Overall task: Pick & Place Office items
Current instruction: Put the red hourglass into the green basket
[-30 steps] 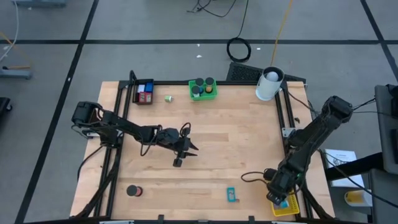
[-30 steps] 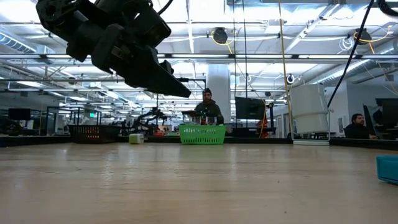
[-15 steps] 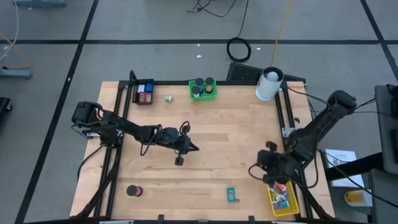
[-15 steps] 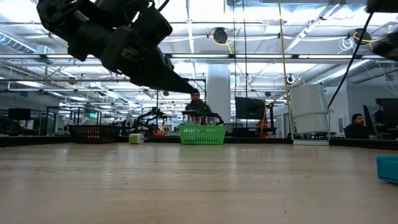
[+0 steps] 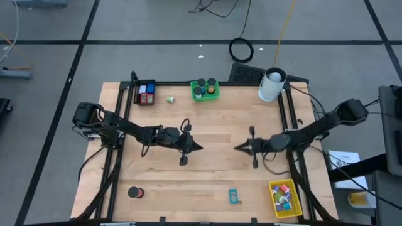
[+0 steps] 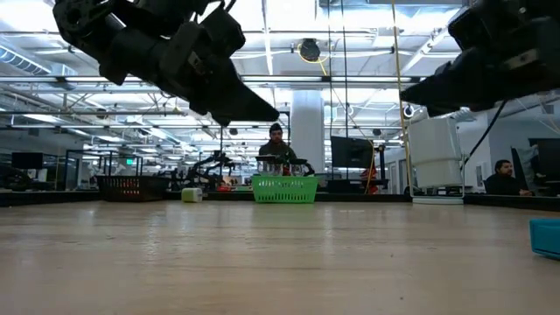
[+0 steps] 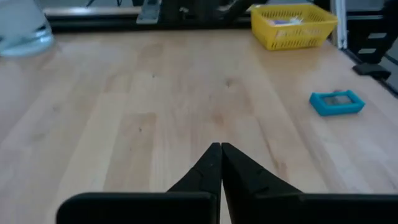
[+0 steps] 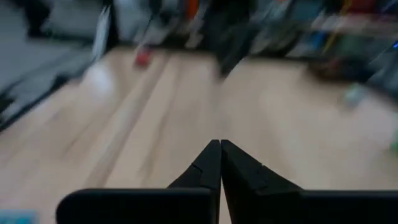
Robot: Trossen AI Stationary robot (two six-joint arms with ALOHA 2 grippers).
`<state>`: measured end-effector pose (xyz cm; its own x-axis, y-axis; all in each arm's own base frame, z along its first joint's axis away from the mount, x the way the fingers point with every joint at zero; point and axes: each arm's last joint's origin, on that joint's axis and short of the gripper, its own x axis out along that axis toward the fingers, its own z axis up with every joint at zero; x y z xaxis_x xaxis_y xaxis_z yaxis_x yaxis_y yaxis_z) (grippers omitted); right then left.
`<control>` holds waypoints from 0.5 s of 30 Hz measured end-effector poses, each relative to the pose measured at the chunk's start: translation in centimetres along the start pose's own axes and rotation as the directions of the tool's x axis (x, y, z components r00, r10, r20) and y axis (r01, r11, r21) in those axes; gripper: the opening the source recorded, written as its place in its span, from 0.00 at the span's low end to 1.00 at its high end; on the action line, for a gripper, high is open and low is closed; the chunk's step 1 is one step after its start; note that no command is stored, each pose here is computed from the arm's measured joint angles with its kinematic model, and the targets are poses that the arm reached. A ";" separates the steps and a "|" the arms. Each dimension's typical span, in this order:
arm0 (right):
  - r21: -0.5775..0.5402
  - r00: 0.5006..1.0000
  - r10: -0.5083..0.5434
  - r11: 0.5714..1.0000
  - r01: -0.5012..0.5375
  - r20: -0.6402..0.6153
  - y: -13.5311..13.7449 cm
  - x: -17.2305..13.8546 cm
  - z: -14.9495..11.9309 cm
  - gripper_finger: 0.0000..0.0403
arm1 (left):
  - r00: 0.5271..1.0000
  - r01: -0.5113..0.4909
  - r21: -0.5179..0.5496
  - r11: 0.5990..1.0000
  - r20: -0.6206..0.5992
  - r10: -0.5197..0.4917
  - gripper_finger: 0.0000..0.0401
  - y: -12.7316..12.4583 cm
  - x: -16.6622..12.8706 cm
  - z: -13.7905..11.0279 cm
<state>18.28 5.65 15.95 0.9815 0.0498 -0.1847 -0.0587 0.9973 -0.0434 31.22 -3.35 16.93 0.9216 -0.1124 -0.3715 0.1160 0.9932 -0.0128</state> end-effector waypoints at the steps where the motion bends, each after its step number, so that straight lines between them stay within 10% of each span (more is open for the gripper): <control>1: -0.006 0.998 -0.027 1.000 0.027 0.051 -0.6 -0.3 -0.2 0.01 | 1.000 -0.002 -0.002 1.000 -0.010 0.002 0.03 0.0 0.0 -0.1; 6: 0.007 0.967 -0.132 0.991 0.134 0.219 -2.7 -1.3 -0.1 0.02 | 0.998 -0.060 0.062 0.996 -0.030 0.062 0.01 -0.1 0.0 -0.3; 15: 0.058 0.979 -0.144 0.989 0.137 0.145 -4.1 -0.7 -1.1 0.00 | 0.996 -0.012 0.091 0.996 -0.082 0.019 0.02 -2.8 -3.1 1.4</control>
<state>17.60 1.42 15.15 0.9957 -0.0874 -0.0318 0.0871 0.9961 -0.0115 28.51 -5.82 19.41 0.8901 -0.0904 -0.4468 0.1383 0.9875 0.0757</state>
